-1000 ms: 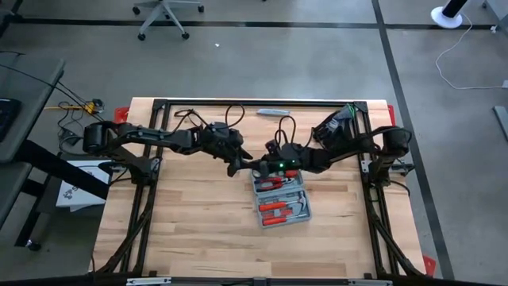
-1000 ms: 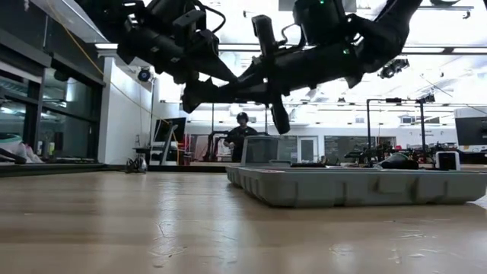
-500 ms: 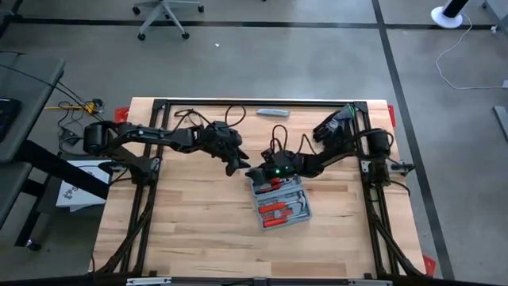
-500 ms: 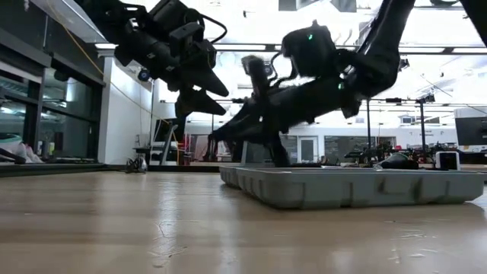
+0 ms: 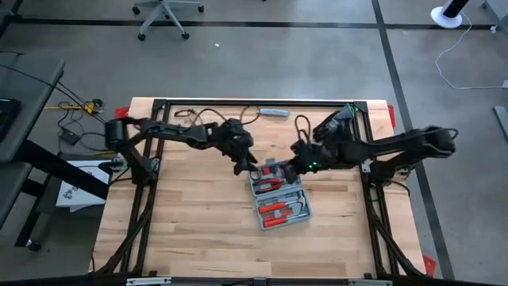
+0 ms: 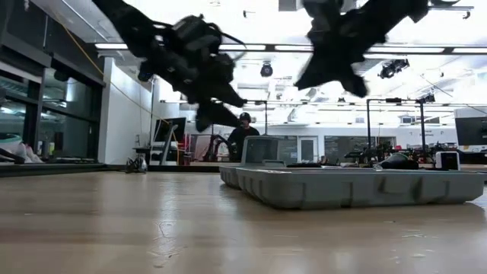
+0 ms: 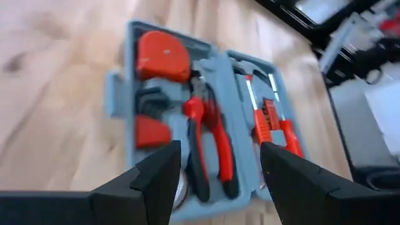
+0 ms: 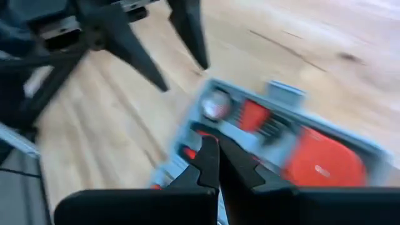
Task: Prefit tool cases
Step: Adjust the orange hex key set in the gray prefit tool case, then close the gray prefit tool case
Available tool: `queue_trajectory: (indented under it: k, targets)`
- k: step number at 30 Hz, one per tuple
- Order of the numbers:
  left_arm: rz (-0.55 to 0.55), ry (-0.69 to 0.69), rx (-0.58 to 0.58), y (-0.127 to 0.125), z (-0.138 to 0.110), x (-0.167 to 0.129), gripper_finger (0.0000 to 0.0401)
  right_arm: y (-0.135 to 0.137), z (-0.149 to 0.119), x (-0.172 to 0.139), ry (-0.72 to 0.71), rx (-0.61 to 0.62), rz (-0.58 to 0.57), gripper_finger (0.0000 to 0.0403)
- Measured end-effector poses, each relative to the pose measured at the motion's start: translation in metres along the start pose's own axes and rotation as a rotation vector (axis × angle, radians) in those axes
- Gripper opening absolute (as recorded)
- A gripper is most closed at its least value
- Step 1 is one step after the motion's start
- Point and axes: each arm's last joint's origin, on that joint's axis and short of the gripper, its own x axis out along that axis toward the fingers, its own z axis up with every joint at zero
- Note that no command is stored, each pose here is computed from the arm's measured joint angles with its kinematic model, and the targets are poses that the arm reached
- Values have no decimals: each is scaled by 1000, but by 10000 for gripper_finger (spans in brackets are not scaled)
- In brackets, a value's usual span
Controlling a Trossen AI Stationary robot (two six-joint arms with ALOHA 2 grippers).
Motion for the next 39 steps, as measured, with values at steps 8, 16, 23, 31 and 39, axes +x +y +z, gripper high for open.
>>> queue_trajectory:
  k: [8,16,23,31,39]
  targets:
    - [11,74,-27,42,35,29,209,-8,-29,-17,101,73,-220,0]
    - [-91,141,-144,93,35,33,209,3,-54,-26,80,90,-269,0]
    - [-141,157,-133,97,24,55,209,4,-68,-31,64,128,-307,0]
    - [-121,114,-115,92,25,69,207,10,-80,-37,68,170,-293,0]
    - [-83,112,-96,93,24,70,104,10,-83,-39,62,191,-304,0]
